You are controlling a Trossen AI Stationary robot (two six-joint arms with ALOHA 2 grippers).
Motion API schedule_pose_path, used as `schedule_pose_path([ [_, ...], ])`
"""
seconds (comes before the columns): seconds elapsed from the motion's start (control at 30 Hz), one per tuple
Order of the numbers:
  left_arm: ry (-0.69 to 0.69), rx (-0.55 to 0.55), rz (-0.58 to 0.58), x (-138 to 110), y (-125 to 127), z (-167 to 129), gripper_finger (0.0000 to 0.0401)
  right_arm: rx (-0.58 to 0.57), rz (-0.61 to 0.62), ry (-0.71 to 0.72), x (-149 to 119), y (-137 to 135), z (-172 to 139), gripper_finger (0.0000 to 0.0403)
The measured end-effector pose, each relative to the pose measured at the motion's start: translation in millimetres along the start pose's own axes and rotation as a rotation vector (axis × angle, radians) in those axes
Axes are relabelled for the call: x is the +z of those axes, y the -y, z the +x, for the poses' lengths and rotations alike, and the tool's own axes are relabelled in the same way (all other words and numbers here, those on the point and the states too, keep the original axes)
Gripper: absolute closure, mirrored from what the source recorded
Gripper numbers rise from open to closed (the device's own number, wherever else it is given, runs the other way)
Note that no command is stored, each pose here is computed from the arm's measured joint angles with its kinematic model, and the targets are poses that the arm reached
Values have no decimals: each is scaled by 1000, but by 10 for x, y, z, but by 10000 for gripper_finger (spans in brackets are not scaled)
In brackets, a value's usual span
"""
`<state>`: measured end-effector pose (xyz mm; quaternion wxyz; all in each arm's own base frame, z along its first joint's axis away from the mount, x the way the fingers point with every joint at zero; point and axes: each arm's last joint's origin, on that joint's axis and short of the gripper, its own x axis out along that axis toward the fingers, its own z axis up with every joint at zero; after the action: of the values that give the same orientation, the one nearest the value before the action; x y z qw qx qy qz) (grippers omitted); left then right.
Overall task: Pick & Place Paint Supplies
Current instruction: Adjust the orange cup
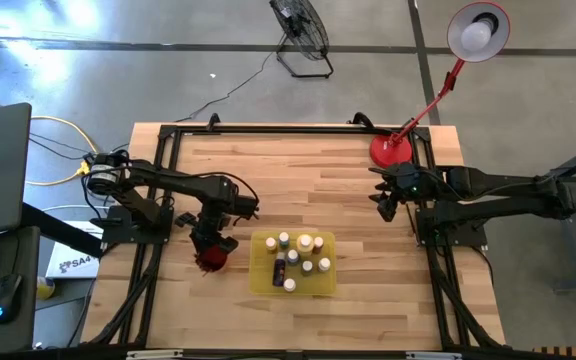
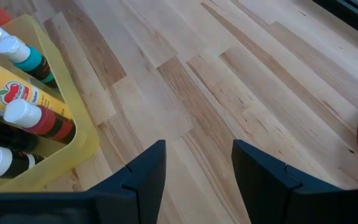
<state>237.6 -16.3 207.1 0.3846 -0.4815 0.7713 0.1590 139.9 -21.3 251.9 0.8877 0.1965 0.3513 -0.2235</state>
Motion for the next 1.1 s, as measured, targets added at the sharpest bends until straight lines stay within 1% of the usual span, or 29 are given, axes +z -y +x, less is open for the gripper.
schedule_pose_path([
  [0.23, 13, -8, 9, 11, 12, 0, 401, 0, 0, 0, 0, 0, 0, 229],
  [0.3, 22, 0, 14, 13, 10, -1, 395, 0, -1, 0, 0, 0, 0, 229],
  [0.6, 104, 63, 6, 36, -8, -4, 323, 1, -1, 0, 0, 0, 0, 229],
  [0.77, 107, 65, -9, 37, -9, -4, 293, 0, -4, 0, 0, 0, 0, 229],
  [0.87, 80, 49, -11, 28, -6, -3, 287, 1, -25, 0, 1, -1, 1, 229],
  [1.1, 36, 16, -19, 14, 2, -2, 286, 2, -27, 4, 4, -2, 1, 229],
])
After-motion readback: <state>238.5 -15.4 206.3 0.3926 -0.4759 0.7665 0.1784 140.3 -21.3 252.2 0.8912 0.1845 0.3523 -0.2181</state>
